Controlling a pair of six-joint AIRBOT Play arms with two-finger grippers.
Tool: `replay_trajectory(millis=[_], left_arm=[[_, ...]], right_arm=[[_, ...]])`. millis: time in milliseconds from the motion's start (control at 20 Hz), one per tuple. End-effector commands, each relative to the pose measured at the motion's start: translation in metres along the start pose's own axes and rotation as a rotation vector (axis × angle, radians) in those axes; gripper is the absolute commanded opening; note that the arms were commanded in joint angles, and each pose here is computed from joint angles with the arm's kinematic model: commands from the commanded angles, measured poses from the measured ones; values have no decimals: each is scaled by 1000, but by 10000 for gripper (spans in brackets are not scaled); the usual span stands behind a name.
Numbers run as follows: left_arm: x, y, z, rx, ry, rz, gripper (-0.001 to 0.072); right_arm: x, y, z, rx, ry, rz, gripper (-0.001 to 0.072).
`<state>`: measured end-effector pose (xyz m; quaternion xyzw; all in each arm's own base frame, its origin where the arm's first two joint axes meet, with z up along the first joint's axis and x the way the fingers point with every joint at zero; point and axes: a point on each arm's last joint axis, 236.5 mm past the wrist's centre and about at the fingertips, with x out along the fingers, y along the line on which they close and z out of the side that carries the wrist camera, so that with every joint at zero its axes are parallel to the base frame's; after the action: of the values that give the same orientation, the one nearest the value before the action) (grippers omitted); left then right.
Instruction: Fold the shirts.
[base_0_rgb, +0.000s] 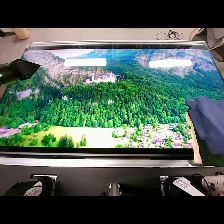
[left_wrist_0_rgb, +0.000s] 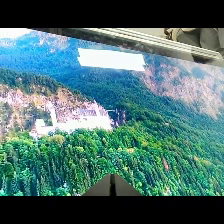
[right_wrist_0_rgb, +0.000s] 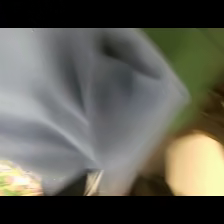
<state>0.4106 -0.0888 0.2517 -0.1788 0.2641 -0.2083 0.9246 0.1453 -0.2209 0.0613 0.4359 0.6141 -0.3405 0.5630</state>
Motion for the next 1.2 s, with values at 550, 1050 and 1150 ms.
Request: replay_trajectory(millis=[550, 1050, 1150], left_arm=[[78, 100, -95, 197, 623, 568, 530], [85, 108, -169, 85, 677, 575, 718], [85, 109, -169, 83, 678, 577, 717]], right_arm=[[-88, 330, -39, -935, -624, 192, 605], [53, 321, -114, -988, 7, 72, 622], [52, 322, -114, -988, 4, 74, 622]])
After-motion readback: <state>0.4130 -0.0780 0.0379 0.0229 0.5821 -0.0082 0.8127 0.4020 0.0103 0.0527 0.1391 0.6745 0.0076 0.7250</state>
